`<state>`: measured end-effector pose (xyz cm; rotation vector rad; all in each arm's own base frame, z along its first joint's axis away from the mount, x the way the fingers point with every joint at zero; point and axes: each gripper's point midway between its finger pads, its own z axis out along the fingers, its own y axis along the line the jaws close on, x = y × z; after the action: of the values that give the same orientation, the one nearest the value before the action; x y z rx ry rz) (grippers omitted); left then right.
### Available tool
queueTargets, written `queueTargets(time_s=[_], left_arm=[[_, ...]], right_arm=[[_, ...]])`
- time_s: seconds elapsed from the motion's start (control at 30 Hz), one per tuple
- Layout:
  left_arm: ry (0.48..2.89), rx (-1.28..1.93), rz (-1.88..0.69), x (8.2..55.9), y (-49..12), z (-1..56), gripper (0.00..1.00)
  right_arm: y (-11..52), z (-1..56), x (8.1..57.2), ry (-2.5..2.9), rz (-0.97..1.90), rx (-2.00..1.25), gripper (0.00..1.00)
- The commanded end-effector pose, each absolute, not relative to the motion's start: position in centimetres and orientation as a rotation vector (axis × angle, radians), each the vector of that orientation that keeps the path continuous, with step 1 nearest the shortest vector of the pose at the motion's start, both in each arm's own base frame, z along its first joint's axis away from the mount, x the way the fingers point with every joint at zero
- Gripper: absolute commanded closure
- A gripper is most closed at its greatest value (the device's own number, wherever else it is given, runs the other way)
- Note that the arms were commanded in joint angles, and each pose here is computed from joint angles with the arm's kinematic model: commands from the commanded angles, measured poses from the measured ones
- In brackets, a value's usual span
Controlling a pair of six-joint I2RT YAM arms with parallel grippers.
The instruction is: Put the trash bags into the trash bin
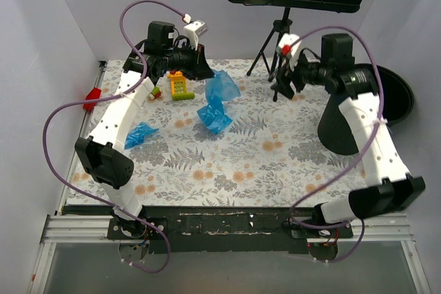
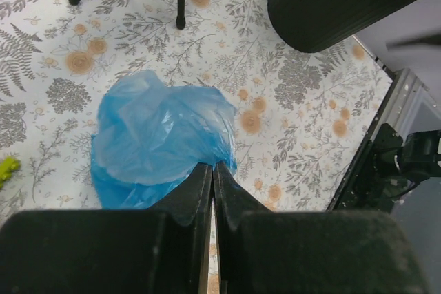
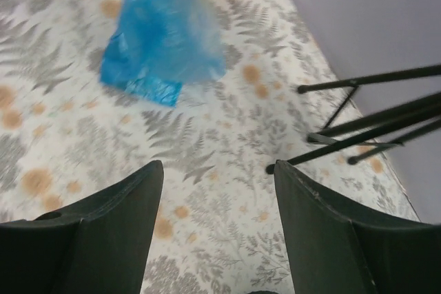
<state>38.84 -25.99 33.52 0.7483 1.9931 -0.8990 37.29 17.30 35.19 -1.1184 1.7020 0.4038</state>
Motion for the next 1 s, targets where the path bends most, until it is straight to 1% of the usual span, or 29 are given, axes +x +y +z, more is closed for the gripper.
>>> queueTargets(time_s=[0.0,0.1,0.4,0.73,0.97], left_arm=[[1.907,0.734,-0.985,36.7,-25.8,38.0,1.0],[1.878,0.758,-0.99,36.3,-25.7,38.9,1.0],[1.719,0.889,-0.964,33.6,-25.0,43.6,1.0],[1.573,0.961,-0.868,30.9,-23.7,47.2,1.0],[1.542,0.966,-0.796,30.3,-22.8,49.2,1.0]], right_arm=[[20.5,34.6,29.8,1.378,0.491,-1.424,0.25],[21.5,31.8,29.3,1.354,0.477,-1.462,0.24],[25.0,29.9,34.4,1.339,0.518,-1.318,0.24],[28.8,33.9,37.4,1.244,0.767,-1.072,0.23],[30.3,35.4,38.5,1.16,0.862,-1.011,0.25]])
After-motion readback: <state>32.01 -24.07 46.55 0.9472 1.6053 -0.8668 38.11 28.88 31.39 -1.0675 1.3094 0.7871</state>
